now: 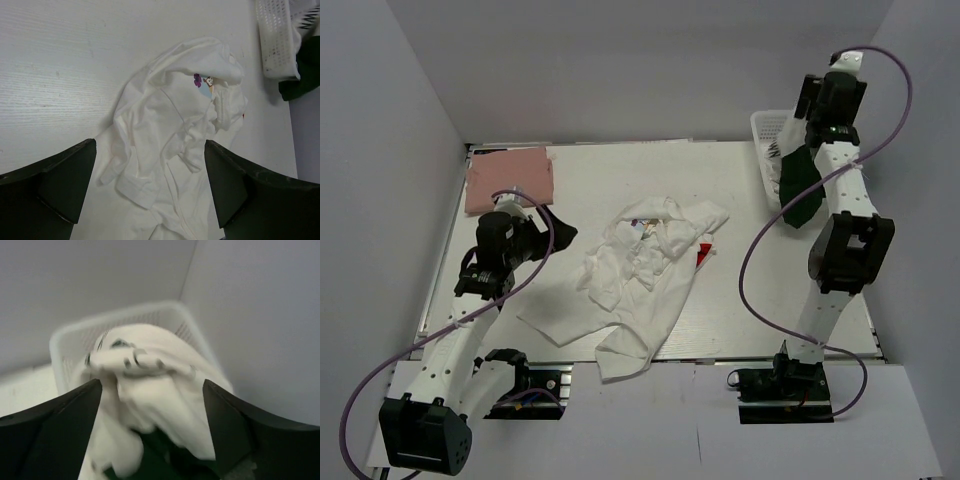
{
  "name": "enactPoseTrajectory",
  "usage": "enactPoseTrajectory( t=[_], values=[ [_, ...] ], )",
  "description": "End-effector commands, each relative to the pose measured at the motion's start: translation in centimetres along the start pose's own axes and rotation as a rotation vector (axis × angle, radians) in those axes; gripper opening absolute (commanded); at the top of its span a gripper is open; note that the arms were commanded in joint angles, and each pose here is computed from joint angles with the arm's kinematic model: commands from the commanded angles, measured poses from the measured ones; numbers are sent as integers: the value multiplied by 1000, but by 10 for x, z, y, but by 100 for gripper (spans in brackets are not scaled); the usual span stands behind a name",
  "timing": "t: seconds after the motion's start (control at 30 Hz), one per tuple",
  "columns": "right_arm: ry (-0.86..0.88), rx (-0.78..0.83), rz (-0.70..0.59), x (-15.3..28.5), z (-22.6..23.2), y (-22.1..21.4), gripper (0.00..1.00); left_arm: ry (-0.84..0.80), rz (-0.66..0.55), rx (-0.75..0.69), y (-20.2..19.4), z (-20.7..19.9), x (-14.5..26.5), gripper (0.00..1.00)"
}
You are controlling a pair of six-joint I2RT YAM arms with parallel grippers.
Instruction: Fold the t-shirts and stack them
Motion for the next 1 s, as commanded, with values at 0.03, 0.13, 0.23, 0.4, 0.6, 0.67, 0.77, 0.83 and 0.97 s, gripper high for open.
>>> enactPoseTrajectory(
  t=[0.03,0.13,0.23,0.4,0.6,0.67,0.77,0.83,0.97],
  values=[
    [260,-37,-48,40,29,24,90,50,33,70,-9,6,3,99],
    [506,-65,-193,95,59,49,90,64,21,111,-11,10,5,99],
    [725,37,-323,155,107,42,90,46,15,107,-12,8,9,99],
    [990,219,-311,220,181,-9,90,5,-13,106,-13,3,20,99],
    [1138,376,-167,253,251,-77,90,-11,-46,98,-10,-3,34,99],
    [1159,428,-100,252,271,-105,90,-1,-55,98,-9,-2,35,99],
    [1219,499,5,256,296,-153,90,26,-75,100,-6,0,36,99],
    [1238,537,51,262,304,-169,88,26,-75,100,-6,0,36,99],
    [1190,641,108,254,318,-185,40,42,-72,103,-7,3,37,99]
  ],
)
Point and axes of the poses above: each gripper's point midway between its finger pads, its own x axis back along the fingers, its own z axis along the line the jaws close on, y = z × x, the point moved 5 cm from there along x, back along the fingers, and after that the axes turned 9 degrees about x, right-handed, at the moved point
